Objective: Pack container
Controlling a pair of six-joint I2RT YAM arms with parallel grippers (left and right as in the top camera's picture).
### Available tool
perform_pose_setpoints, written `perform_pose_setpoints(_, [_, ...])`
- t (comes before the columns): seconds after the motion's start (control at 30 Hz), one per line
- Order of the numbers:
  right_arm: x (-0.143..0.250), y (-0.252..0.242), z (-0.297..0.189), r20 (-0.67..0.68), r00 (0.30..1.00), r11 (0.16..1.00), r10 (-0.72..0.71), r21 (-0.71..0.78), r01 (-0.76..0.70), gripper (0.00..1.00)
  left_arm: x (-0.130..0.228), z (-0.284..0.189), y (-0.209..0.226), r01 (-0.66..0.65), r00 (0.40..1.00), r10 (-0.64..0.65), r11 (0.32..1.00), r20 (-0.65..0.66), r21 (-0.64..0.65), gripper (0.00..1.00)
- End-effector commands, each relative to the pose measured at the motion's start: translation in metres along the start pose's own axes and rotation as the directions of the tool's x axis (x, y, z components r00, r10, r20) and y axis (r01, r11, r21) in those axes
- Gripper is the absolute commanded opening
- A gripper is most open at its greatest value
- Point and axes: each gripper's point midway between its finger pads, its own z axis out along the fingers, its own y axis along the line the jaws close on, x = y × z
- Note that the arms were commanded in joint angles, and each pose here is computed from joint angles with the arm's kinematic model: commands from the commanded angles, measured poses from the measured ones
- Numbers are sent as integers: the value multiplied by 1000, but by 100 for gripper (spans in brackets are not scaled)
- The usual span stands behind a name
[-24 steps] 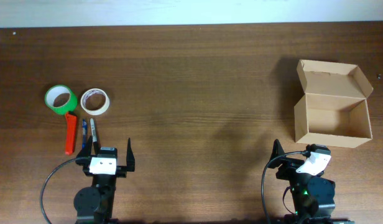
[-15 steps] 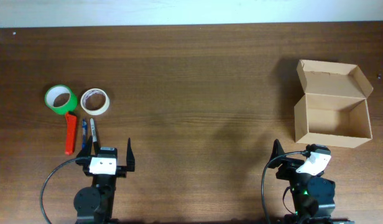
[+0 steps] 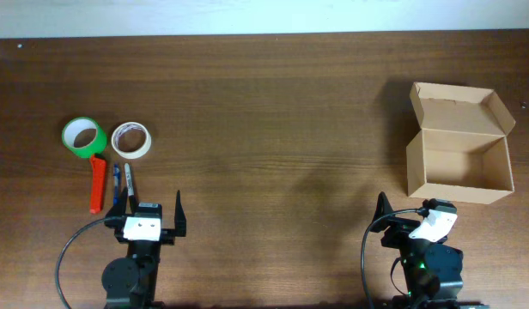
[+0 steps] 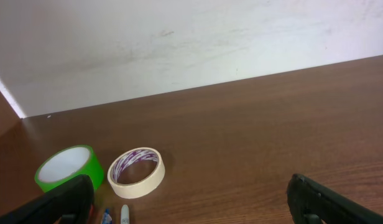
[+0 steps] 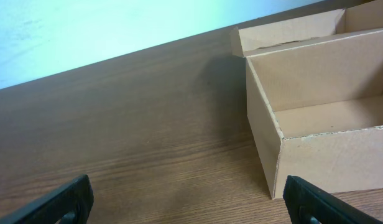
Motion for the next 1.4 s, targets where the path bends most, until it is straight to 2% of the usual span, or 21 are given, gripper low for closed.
perform_pose_setpoints(0.0, [1, 0, 1, 3, 1000, 1000, 7, -2, -7, 100, 2, 0, 1, -9, 1000, 9, 1000, -6, -4, 99])
perform_pose_setpoints(1.37, [-1, 5, 0, 10, 999, 999, 38, -32, -38, 99, 2, 0, 1, -9, 1000, 9, 1000, -6, -4, 100])
